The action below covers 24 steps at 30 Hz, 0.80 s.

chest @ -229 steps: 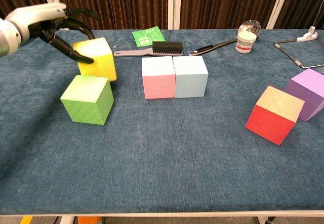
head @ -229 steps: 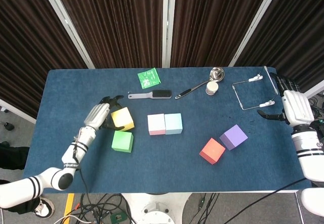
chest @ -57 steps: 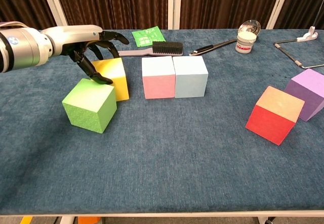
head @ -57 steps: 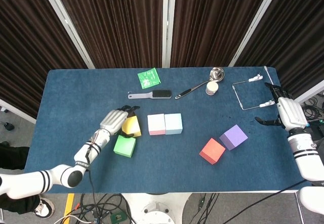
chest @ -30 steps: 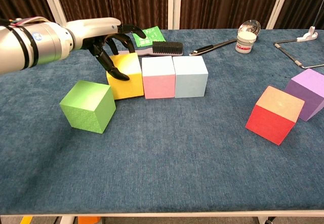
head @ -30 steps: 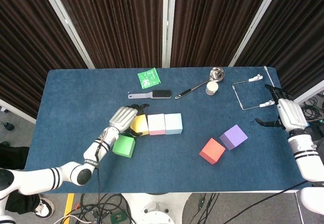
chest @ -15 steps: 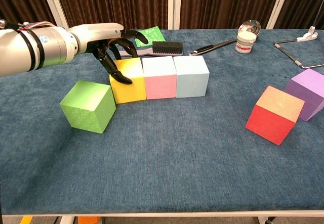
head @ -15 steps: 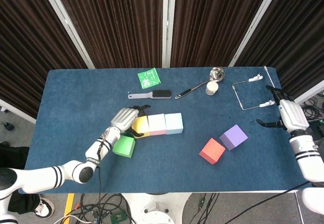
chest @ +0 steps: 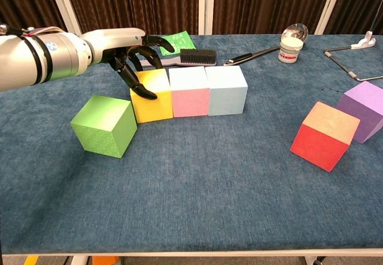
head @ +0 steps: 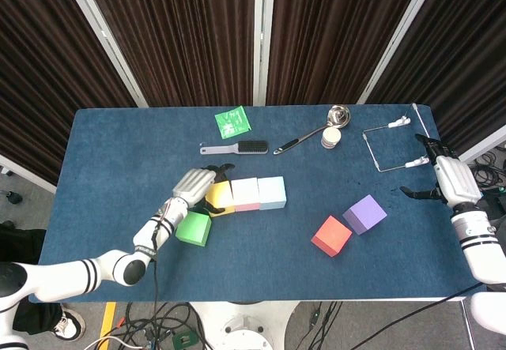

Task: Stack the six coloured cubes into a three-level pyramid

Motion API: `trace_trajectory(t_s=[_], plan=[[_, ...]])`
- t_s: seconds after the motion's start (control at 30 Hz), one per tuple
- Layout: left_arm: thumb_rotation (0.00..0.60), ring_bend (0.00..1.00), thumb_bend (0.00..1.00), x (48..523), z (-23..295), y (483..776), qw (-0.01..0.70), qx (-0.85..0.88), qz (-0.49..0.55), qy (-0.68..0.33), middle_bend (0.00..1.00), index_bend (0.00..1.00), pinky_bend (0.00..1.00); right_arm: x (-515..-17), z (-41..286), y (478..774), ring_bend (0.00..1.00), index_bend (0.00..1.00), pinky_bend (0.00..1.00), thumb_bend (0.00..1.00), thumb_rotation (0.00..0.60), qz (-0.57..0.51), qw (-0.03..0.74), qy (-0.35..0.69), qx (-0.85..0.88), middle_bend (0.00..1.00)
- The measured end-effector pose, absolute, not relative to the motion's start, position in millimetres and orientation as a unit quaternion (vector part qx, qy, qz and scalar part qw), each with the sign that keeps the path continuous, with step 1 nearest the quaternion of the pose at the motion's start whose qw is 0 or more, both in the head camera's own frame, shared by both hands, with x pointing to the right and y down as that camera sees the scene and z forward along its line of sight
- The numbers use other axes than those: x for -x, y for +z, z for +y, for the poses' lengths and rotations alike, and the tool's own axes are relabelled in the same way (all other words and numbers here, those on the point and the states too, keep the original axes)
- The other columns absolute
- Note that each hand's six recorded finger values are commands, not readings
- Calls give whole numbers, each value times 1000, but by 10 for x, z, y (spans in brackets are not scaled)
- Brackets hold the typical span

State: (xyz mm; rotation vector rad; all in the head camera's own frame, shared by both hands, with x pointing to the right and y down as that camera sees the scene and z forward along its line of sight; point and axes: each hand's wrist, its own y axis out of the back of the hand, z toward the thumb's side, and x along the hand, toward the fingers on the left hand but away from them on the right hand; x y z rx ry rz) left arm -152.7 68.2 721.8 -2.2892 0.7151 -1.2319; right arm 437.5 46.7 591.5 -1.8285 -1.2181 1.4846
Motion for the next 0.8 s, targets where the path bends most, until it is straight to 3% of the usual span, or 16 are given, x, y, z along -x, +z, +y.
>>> trace_trajectory(t_s=[0.43,0.8], plan=[[600,163,156,1534,700,7241,219,832,253,-443,408,113,274,-4399,471,5932,0,0,0,74,600,-447,241,546,666,66],[600,129,153,1531,686,7227,214,835,259,-436,231,107,267,-4419,474,5934,0,0,0,73,600,-447,240,549,665,66]])
